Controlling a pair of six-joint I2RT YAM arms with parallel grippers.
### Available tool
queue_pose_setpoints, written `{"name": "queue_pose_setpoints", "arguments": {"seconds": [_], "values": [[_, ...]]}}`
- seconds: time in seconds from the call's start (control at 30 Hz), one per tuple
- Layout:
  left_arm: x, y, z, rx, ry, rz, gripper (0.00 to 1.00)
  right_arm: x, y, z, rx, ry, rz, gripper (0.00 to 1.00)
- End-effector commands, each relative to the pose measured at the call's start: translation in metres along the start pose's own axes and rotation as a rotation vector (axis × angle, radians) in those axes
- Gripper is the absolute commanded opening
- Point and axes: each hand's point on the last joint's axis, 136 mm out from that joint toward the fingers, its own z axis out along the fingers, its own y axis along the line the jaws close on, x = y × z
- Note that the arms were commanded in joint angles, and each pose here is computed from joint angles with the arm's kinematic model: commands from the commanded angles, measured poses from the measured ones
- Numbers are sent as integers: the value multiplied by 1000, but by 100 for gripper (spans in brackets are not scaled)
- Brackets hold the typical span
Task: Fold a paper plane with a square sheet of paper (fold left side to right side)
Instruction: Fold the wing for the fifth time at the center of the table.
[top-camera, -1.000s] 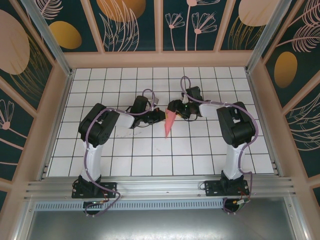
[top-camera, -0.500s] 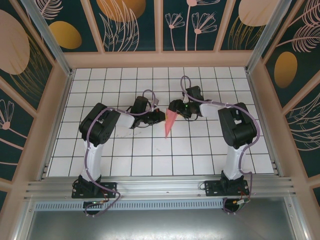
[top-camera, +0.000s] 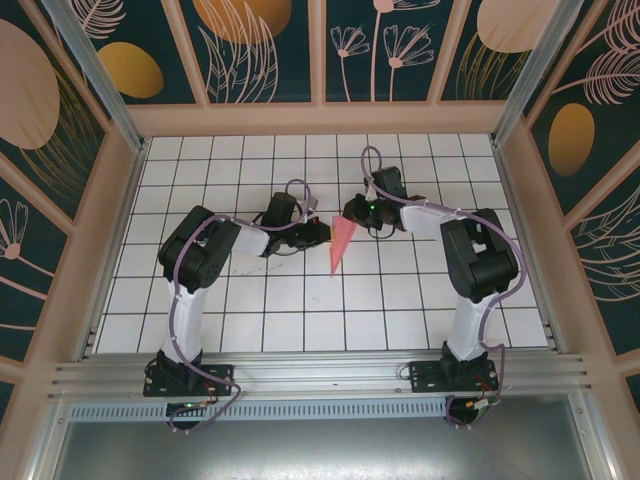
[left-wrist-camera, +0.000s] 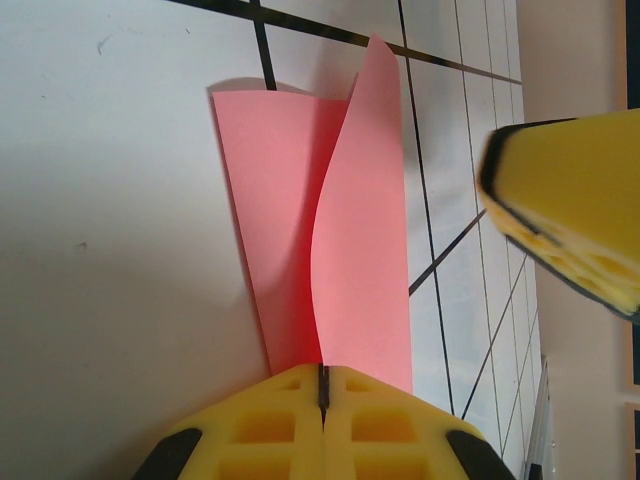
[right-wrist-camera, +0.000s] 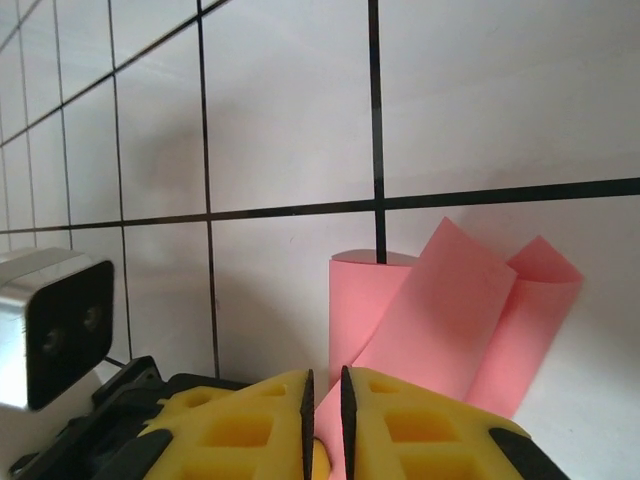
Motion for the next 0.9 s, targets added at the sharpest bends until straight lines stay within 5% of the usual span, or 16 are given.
{"name": "queue_pose_setpoints", "arguments": {"seconds": [0.0,0.87], "values": [[9,22,8,-59,26,-7,0,7,-2,11,25,46,-16,18],[13,25,15,-54,50,-18,2,36,-38,20,154,120,-7,15]]}}
